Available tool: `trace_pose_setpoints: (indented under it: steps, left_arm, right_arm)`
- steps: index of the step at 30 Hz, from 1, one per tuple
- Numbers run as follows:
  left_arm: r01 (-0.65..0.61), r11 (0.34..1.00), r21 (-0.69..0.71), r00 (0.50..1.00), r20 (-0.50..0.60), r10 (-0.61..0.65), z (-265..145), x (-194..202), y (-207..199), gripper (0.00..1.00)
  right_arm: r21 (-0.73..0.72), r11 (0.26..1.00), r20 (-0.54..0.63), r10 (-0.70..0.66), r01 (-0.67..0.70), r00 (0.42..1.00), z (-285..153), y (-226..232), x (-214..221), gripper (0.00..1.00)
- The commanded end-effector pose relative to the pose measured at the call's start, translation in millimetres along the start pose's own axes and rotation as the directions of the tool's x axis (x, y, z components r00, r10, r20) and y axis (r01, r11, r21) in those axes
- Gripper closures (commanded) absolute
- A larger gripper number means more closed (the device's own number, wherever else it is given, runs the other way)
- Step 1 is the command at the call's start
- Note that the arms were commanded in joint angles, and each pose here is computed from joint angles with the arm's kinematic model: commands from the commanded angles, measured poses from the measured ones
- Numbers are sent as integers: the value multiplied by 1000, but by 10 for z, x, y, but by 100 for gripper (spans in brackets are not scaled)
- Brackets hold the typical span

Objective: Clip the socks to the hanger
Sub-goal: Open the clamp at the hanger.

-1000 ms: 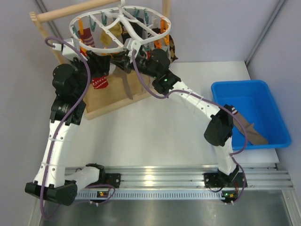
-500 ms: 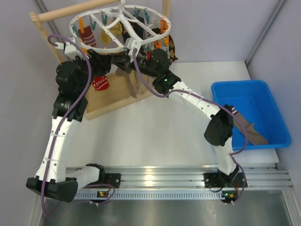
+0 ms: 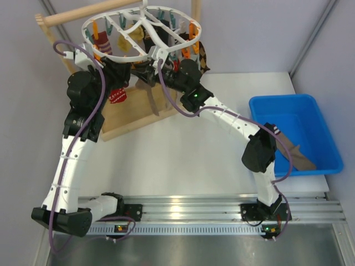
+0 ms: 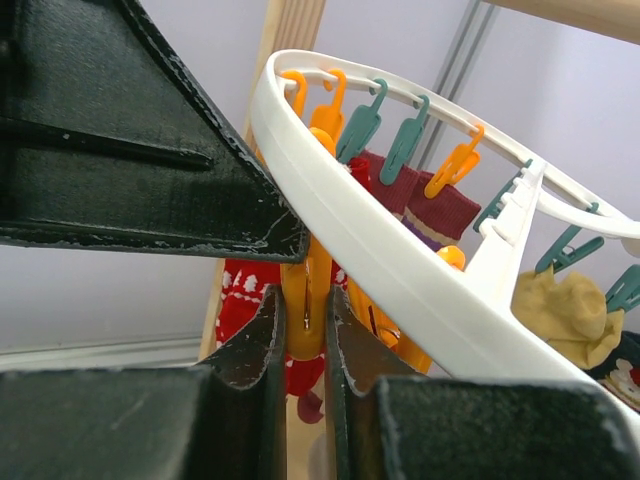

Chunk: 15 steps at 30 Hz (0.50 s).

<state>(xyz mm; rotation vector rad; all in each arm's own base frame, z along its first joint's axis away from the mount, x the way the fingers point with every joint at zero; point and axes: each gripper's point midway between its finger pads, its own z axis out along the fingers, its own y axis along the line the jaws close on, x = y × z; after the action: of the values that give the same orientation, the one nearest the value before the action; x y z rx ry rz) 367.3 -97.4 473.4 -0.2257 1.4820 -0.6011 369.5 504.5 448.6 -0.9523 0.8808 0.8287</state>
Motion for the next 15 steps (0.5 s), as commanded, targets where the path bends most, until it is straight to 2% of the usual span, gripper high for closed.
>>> trace_pose_setpoints:
  steps: [1, 9, 15]
  left_arm:
    - [29, 997, 78, 986, 159, -41, 96, -419, -212, 55]
    - [55, 998, 38, 980, 188, -61, 180, -469, -136, 56]
    - [64, 998, 25, 971, 229, -68, 168, -548, -113, 67]
  right_arm:
    - [-75, 997, 76, -19, 24, 997, -30, 225, -440, 100]
    - [-81, 996, 77, -29, 35, 997, -28, 282, -454, 100]
    - [-76, 996, 70, -33, 38, 997, -47, 279, -441, 100]
